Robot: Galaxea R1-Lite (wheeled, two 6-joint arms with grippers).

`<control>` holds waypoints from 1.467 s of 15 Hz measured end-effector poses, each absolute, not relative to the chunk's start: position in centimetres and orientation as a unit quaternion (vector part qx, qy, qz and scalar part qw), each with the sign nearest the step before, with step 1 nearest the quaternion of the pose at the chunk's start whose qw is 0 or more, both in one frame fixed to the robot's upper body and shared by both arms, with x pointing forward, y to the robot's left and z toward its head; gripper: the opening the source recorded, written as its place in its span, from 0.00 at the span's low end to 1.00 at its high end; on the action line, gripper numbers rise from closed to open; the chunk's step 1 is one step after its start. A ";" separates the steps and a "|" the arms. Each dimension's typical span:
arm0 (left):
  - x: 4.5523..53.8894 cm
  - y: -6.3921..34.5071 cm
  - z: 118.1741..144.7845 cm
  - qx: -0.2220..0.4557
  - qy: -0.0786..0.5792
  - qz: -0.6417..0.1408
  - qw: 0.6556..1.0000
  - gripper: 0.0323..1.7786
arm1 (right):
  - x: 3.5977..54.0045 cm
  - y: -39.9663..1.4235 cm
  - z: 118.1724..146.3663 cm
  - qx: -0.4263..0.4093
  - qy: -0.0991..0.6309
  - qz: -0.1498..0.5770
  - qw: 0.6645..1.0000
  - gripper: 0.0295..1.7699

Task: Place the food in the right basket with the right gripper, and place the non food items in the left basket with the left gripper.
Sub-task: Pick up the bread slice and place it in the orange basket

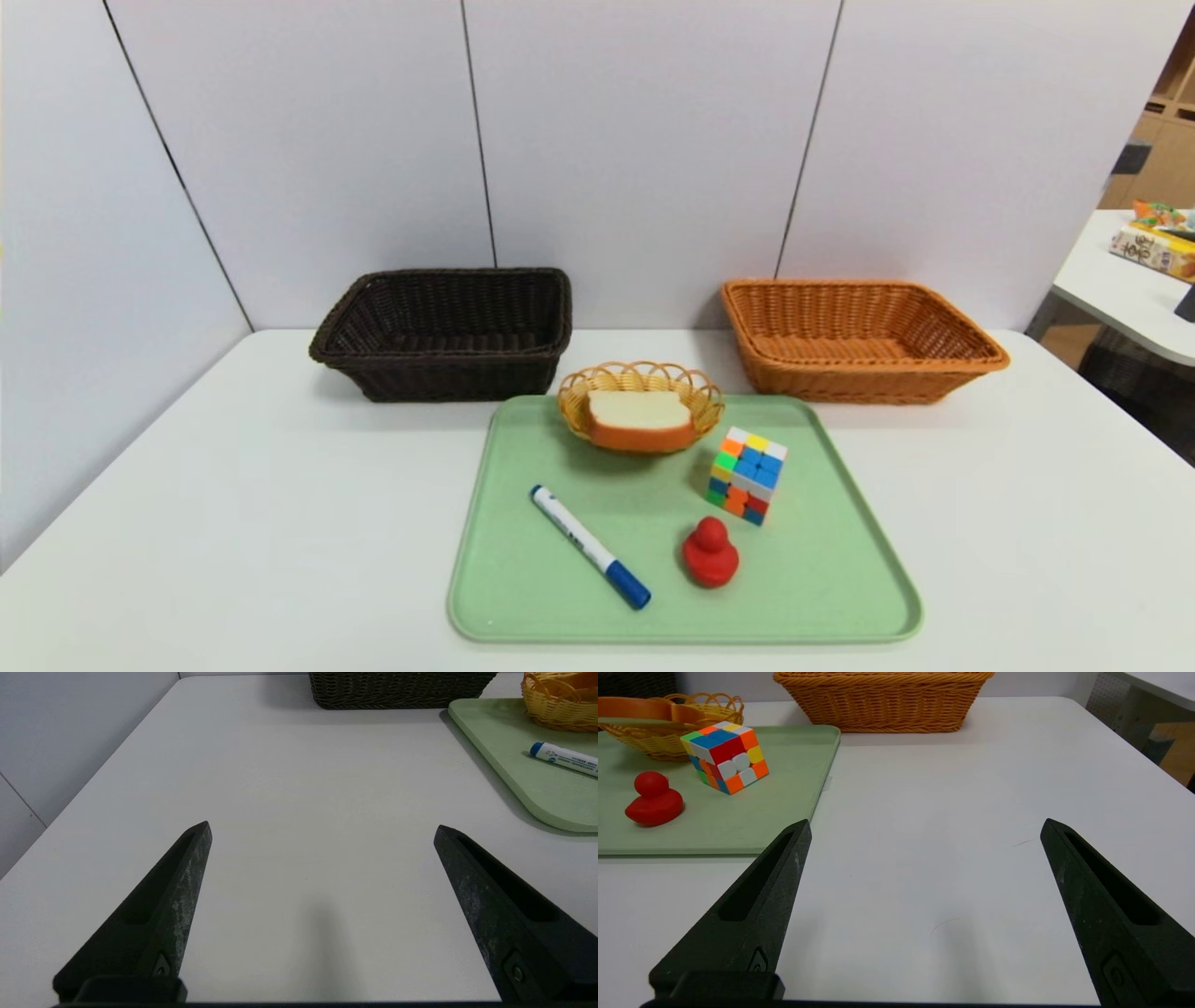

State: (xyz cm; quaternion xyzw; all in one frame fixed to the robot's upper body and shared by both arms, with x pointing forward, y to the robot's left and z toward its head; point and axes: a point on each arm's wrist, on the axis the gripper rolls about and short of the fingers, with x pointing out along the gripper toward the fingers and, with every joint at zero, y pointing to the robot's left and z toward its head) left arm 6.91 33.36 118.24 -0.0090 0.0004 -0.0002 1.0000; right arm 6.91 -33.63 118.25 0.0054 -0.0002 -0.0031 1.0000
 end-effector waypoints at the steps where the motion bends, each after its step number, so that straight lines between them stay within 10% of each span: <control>1: 6.9 33.4 118.2 -0.009 0.000 0.000 1.000 0.95 | 6.9 -33.6 118.2 0.005 0.000 -0.003 1.000 0.96; 18: 6.9 33.3 118.2 0.025 0.002 -0.008 1.000 0.95 | 6.9 -33.6 118.3 -0.008 -0.004 -0.002 1.000 0.96; 22: 6.2 33.1 121.6 0.044 -0.027 -0.049 0.997 0.95 | 6.2 -33.5 121.1 -0.020 -0.025 0.026 0.999 0.96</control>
